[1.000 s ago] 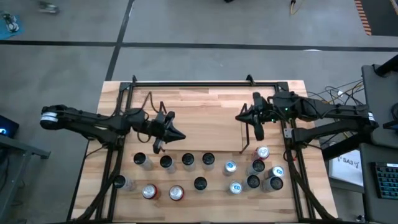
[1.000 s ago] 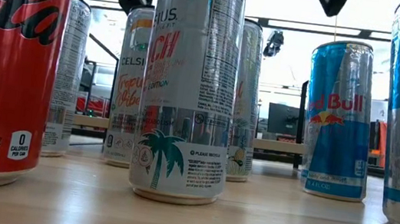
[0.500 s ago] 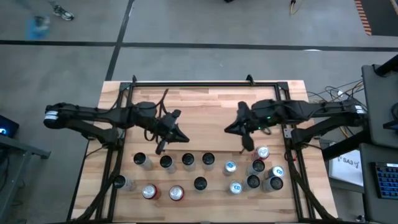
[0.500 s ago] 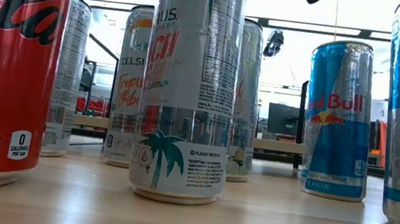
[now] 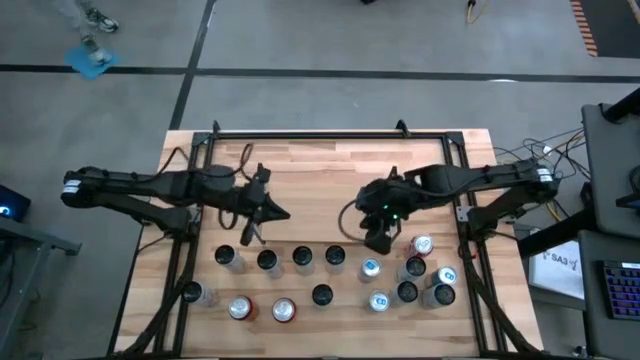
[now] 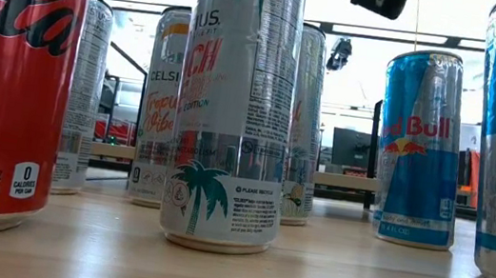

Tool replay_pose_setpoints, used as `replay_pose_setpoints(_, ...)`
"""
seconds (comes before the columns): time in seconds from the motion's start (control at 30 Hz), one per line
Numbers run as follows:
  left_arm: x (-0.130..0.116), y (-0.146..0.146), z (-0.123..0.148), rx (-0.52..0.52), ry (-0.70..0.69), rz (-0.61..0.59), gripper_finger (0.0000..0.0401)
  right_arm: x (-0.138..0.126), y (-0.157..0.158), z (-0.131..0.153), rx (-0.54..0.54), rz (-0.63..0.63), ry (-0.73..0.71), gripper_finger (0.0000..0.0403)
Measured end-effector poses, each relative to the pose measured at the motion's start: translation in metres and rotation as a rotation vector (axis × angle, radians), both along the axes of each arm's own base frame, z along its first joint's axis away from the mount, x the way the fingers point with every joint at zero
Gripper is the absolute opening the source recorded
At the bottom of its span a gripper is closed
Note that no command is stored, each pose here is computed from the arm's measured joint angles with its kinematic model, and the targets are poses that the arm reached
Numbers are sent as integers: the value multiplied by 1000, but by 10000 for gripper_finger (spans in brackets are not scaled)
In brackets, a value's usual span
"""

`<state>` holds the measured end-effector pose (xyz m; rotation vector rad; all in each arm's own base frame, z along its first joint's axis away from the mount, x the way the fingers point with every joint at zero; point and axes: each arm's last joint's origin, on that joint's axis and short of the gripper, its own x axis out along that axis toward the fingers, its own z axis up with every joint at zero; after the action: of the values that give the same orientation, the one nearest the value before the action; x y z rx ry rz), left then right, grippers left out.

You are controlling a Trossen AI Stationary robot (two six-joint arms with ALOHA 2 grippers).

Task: Place canned beverage on shelf
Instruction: Put the top left blue soda can on the shelf

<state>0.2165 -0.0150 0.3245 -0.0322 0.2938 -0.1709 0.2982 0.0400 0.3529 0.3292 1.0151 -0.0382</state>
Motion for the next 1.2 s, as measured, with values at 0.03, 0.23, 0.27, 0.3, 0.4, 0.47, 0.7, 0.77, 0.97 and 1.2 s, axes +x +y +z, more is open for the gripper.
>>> replay_pose_setpoints(0.03,-2,-2,0,1,-49,-10,0,1,3,-1,-3,8,21,13)
replay_pose_setpoints(0.23,-4,-5,-4,-42,-212,-18,0,9,12,-4,-11,40,56,13)
replay_pose_setpoints(0.27,-3,-5,-4,-63,-223,-14,0,10,12,-5,-13,42,58,13)
replay_pose_setpoints(0.3,-1,-5,-4,-88,-234,-10,0,11,12,-6,-16,45,61,13)
replay_pose_setpoints(0.4,4,-5,-5,-168,-233,2,0,13,12,-8,-35,72,63,13)
replay_pose_setpoints(0.47,7,-6,-7,-207,-222,9,0,13,12,-9,-44,89,60,13)
replay_pose_setpoints(0.7,23,-6,-22,-250,-159,53,0,18,13,-6,-56,108,-2,13)
replay_pose_setpoints(0.77,27,-4,-25,-270,-155,140,0,20,13,-5,-63,109,-25,13)
replay_pose_setpoints(0.97,26,-11,-27,-171,-174,139,0,23,13,-7,-77,108,-28,13)
replay_pose_setpoints(1.2,13,-35,-21,-58,-252,9,0,35,22,-15,-92,158,-59,13)
